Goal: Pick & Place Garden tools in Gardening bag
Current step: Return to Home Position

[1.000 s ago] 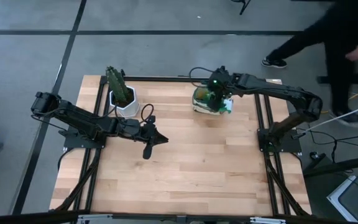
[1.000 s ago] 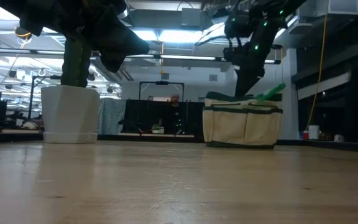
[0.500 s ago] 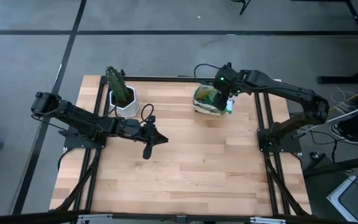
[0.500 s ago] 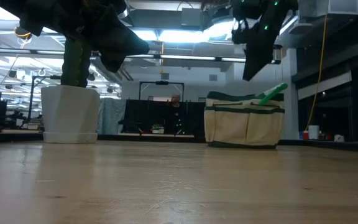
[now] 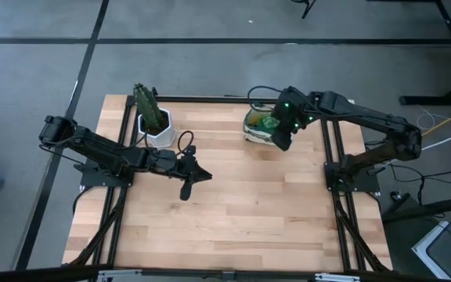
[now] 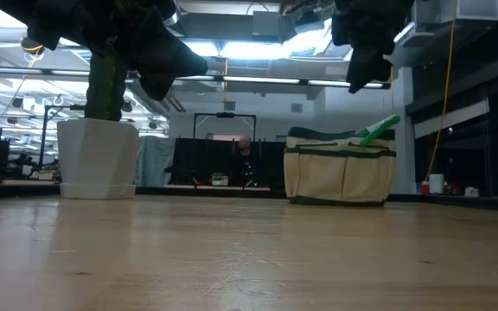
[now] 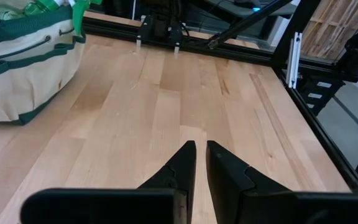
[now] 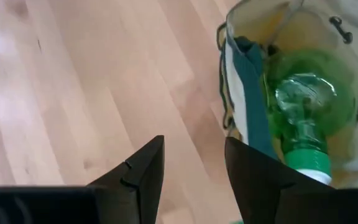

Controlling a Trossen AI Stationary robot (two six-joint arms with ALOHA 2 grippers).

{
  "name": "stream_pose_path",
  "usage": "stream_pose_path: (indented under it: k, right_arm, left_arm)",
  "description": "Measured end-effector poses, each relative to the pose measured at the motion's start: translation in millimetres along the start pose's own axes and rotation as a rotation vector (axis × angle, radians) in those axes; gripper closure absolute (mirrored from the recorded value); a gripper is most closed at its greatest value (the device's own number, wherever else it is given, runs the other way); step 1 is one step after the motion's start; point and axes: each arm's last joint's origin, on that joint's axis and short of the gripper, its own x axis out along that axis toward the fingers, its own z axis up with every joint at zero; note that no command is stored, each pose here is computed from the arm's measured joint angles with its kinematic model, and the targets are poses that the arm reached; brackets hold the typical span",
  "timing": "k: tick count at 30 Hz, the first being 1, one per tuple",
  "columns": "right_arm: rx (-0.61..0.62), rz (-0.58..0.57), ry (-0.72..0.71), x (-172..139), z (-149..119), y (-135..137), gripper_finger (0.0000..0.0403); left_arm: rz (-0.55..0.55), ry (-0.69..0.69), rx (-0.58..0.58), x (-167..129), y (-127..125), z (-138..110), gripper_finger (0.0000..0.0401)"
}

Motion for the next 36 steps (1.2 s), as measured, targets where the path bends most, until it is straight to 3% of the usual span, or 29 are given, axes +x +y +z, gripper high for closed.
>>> stream_pose_path:
  k: [4, 8, 17, 23, 32, 36]
  right_arm:
    - [0.063, 0.016, -0.06, 1.4, 5.6, 7.6, 0.0233]
    - [0.022, 0.033, -0.054, 6.4, 2.9, 16.6, 0.0233]
    - [-0.093, 0.118, -0.043, 55.0, -44.2, 45.4, 0.0233]
    - [-0.117, 0.079, -0.279, 65.1, -85.5, 57.7, 0.0233]
    - [-0.354, 0.226, -0.617, 67.5, -134.9, 57.3, 0.0233]
    - [-0.354, 0.134, -0.726, 59.2, -142.4, 49.0, 0.0233]
  left_arm:
    - [0.0, 0.0, 0.0, 0.0, 0.0, 0.0, 0.037]
    - [0.0, 0.0, 0.0, 0.0, 0.0, 0.1, 0.037]
    - [0.0, 0.0, 0.0, 0.0, 0.0, -0.1, 0.037]
    - [0.0, 0.0, 0.0, 0.0, 0.0, -0.1, 0.037]
    - [0.0, 0.0, 0.0, -0.1, 0.0, -0.2, 0.037]
    - [0.0, 0.0, 0.0, -0.1, 0.0, -0.2, 0.037]
